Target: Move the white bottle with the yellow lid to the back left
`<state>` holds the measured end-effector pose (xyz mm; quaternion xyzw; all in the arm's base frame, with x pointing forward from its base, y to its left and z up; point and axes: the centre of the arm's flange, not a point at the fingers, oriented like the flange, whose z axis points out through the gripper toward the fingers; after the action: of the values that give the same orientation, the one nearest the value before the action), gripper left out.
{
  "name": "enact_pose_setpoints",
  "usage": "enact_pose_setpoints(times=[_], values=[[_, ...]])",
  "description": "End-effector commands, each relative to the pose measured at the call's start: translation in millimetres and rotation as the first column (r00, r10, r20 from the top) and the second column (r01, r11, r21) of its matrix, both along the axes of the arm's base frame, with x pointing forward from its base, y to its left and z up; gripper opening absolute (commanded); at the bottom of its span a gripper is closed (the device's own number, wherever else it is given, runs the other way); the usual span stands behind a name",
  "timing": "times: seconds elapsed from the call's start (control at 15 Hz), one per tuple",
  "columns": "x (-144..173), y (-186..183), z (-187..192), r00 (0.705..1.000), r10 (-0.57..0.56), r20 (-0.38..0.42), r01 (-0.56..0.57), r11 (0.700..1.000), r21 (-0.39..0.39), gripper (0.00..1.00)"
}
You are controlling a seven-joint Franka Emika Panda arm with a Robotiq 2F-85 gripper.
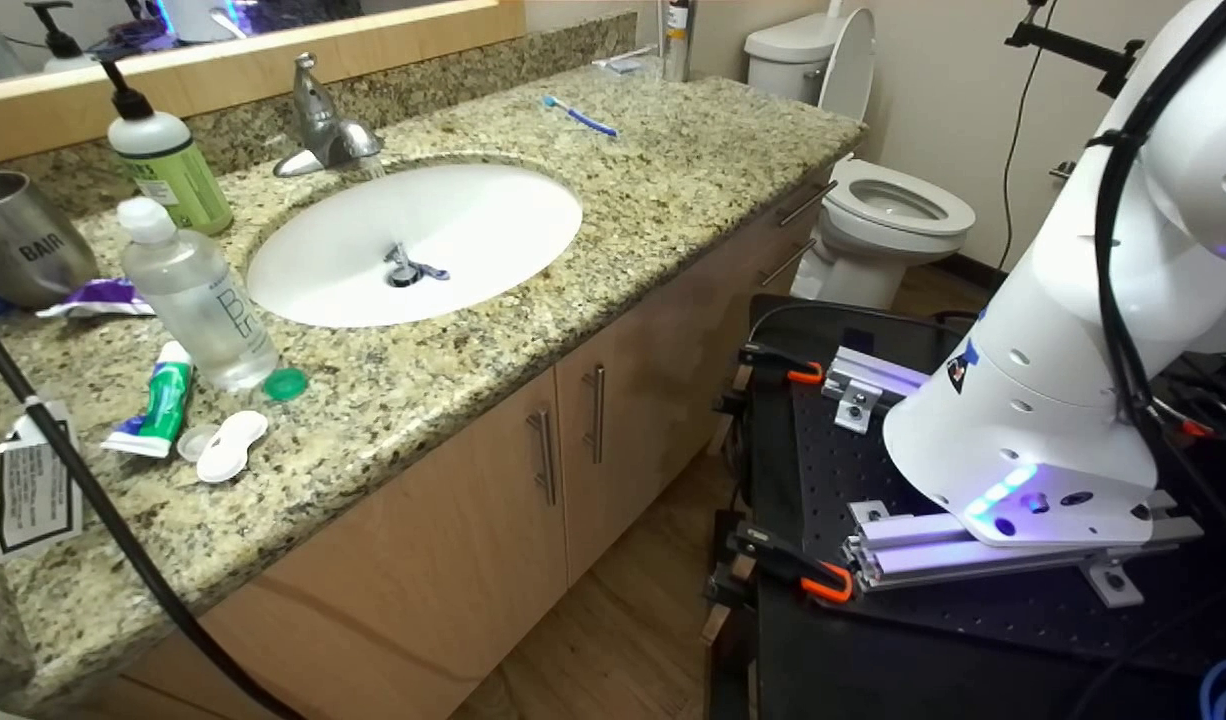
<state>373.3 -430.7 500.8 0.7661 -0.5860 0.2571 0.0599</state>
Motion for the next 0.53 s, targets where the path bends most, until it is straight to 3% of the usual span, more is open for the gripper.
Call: enact_pose_setpoints(times=[0.0,0.07,0.13,0.27,0.33,0.4,0.47], values=[[63.8,47.7,-50.8,0.999,-0.043,-0.007,0.042,0.993,-0.108,0.07],[69.2,52.5,-57.6,0.995,-0.044,-0.089,0.039,0.998,-0.051,0.07],[54.7,40.9,-41.1,1.000,-0.008,-0.013,0.007,0.998,-0.064,0.26],[66.7,47.9,-66.3,0.998,-0.030,-0.060,0.026,0.998,-0.055,0.26],[67.2,47.3,-69.0,0.997,-0.031,-0.065,0.028,0.998,-0.054,0.07],[65.5,42.6,-68.7,0.995,-0.004,-0.095,-0.001,0.998,-0.056,0.07],[83.2,36.7,-72.6,0.989,-0.007,-0.147,0.002,1.000,-0.031,0.07]])
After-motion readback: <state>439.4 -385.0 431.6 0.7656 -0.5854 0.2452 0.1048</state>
